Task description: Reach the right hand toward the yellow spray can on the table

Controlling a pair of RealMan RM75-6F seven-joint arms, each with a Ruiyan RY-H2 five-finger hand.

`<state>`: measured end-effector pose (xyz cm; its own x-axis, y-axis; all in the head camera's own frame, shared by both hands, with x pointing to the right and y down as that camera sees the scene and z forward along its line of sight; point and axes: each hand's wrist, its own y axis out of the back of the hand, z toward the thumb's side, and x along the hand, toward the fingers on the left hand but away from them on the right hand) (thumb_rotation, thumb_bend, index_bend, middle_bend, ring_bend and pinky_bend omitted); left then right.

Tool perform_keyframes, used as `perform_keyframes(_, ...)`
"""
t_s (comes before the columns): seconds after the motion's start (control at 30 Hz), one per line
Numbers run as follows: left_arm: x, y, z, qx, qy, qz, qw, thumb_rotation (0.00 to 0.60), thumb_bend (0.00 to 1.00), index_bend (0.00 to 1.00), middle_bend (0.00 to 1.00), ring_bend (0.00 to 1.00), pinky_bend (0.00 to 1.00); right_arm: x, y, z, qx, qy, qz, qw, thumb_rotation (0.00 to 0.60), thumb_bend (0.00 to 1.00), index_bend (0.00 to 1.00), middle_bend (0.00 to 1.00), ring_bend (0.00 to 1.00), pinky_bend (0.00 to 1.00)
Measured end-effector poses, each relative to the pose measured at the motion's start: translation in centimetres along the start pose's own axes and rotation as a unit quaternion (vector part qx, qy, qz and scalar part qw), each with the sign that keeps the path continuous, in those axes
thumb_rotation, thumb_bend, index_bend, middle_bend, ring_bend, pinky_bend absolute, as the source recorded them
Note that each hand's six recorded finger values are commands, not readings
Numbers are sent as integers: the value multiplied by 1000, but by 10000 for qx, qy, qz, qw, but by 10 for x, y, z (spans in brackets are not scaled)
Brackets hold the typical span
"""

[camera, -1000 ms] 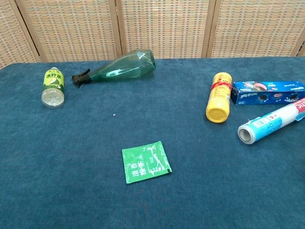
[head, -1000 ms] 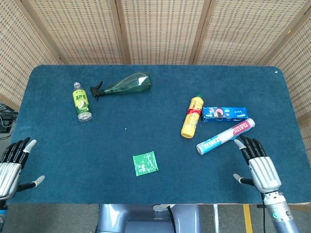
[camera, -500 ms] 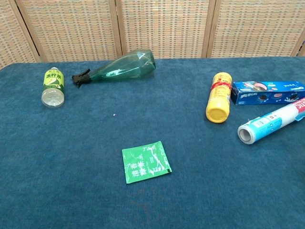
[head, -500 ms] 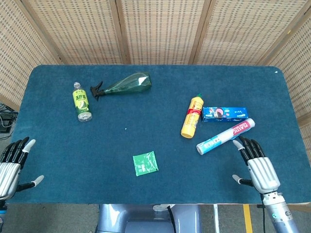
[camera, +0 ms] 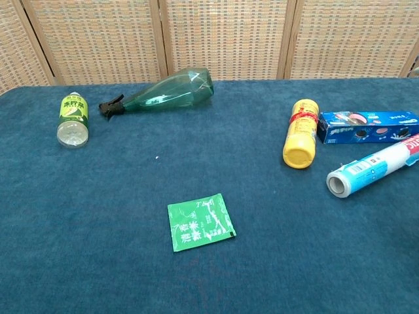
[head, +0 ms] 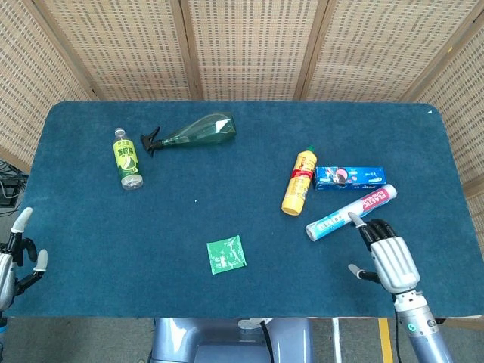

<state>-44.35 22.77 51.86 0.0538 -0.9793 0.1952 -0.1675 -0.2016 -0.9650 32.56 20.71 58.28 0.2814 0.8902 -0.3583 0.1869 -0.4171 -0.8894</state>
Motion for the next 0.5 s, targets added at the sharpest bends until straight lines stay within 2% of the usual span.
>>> perform_keyframes(0.1,0,-1,-2,10,15,-50,10000,600,616,0,790,778,788,-10,-12,14,224,190,247,9993,600,453,29,718,674,495)
perform_keyframes(0.27,1,-1,-4,-32,30,-129,9999,600,687,0,790,778,780,-24,-39,48,518,585,813,9936,600,619,70,728,701,503)
perform_keyframes(0.33,1,-1,-5,-36,52,-139,9999,600,764,0,770,764,758,-28,-52,64,540,740,1062,9901,600,694,81,729,707,505)
perform_keyframes(0.4,1,-1,-6,-47,59,-158,9998,600,812,0,711,717,715,-30,-61,77,552,853,1240,9871,600,736,96,730,707,505)
perform_keyframes(0.5,2,-1,-8,-70,77,-171,9998,600,824,0,541,590,604,-33,-73,97,532,1003,1453,9829,600,770,121,731,711,511)
